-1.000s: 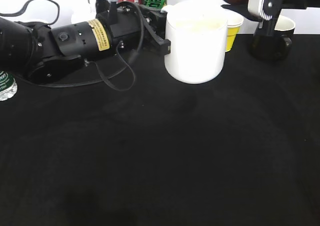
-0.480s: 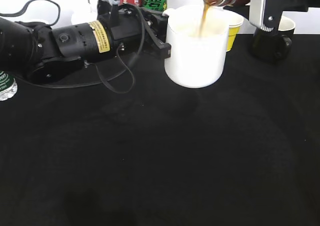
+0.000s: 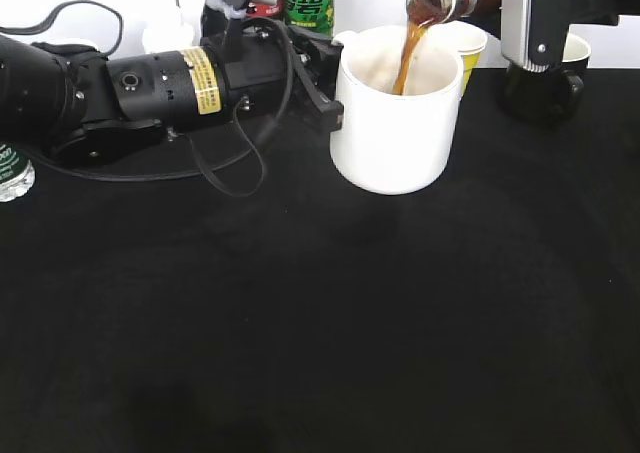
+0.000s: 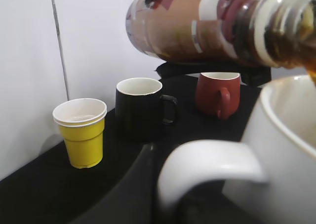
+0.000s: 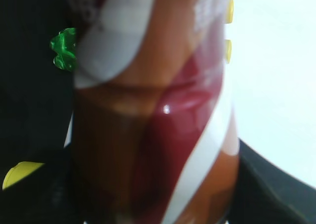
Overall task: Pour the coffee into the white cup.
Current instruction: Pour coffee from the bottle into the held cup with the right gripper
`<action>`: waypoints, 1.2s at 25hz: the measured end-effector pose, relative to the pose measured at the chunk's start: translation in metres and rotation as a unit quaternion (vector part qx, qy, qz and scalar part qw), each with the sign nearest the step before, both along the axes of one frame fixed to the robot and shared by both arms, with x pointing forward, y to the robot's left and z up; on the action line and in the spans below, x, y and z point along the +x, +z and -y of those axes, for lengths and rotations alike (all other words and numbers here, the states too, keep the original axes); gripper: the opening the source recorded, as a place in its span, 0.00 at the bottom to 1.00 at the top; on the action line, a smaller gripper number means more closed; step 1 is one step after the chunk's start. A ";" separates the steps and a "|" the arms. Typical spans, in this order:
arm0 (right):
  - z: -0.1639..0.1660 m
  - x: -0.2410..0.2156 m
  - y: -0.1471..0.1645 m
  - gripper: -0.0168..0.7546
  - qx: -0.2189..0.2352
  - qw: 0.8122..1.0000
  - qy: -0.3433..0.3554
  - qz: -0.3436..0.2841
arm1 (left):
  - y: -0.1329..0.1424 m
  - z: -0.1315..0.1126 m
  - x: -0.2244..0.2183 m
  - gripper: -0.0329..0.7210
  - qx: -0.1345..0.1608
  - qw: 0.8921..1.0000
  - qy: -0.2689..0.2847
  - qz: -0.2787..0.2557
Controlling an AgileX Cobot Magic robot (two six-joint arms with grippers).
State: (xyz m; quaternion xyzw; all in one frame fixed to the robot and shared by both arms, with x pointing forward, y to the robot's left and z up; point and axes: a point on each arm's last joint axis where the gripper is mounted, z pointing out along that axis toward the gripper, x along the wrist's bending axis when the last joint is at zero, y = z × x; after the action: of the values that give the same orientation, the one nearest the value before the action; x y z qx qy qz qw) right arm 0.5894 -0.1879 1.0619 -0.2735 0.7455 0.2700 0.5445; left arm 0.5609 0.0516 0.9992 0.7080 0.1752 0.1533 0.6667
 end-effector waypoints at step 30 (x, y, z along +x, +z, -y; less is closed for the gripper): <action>-0.002 -0.001 0.001 0.70 -0.024 0.999 0.023 0.035 | -0.003 -0.001 0.001 0.12 0.016 1.000 0.007 -0.005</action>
State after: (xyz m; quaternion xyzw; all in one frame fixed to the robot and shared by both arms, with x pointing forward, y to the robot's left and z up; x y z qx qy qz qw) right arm 0.5880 -0.1863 1.0629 -0.3132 0.7259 0.2545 0.5569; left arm 0.5620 0.0524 0.9961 0.7179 0.1809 0.1572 0.6536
